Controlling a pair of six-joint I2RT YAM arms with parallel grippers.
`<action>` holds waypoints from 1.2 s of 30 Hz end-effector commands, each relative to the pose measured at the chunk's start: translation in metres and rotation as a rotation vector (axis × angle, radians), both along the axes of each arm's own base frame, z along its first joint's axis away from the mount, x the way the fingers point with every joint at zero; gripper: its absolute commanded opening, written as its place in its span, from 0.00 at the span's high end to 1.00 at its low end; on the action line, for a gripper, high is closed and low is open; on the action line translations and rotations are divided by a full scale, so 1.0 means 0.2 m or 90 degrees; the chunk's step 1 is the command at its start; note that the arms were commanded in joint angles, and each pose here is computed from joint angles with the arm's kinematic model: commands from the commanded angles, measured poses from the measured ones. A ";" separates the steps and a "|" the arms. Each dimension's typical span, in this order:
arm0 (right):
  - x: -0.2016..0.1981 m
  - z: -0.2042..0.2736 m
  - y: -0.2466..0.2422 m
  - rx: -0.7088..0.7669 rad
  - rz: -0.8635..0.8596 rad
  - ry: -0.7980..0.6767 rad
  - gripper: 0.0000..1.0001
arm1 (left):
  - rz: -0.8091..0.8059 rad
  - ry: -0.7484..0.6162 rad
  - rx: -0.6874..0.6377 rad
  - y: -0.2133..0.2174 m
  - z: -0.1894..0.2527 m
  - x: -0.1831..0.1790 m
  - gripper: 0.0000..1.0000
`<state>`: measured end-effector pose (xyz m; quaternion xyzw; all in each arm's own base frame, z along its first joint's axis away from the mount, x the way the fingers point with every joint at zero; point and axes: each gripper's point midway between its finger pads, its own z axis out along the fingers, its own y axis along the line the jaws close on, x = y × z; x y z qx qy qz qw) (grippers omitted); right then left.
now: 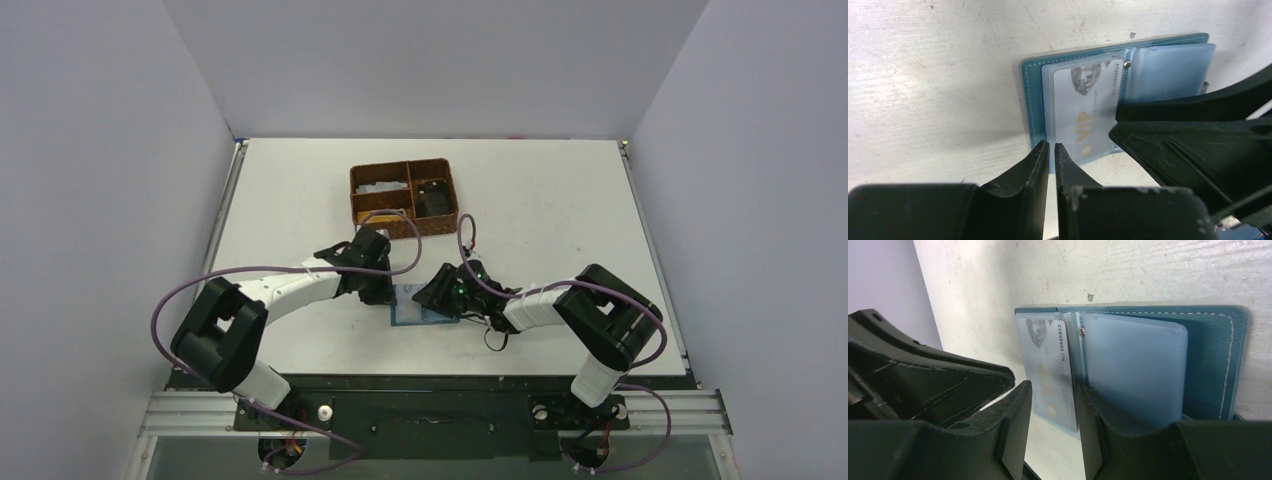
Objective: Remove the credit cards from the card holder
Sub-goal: Remove the credit card from the card holder.
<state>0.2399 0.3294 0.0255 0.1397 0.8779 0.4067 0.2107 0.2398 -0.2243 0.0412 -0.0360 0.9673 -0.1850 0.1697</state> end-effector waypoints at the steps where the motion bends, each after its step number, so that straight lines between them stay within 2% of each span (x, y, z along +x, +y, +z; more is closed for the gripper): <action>1: -0.04 -0.05 -0.01 -0.007 0.006 0.011 0.64 | -0.008 -0.012 -0.025 -0.06 -0.01 0.06 0.92; 11: -0.03 -0.06 -0.01 -0.006 0.005 0.012 0.64 | -0.021 0.015 0.000 -0.08 -0.13 0.02 0.92; 17: -0.02 -0.06 -0.02 -0.002 0.001 0.011 0.65 | -0.024 0.033 0.020 -0.10 -0.20 -0.02 0.96; 21: -0.02 -0.05 -0.03 0.006 -0.006 0.008 0.68 | -0.017 0.045 0.031 -0.09 -0.23 -0.04 1.00; 27: -0.01 -0.03 -0.05 0.022 -0.013 0.000 0.81 | -0.010 0.062 0.040 -0.07 -0.28 -0.06 1.00; 36: 0.01 0.02 -0.03 0.039 -0.007 -0.020 0.88 | -0.015 0.065 0.039 -0.08 -0.28 -0.07 1.00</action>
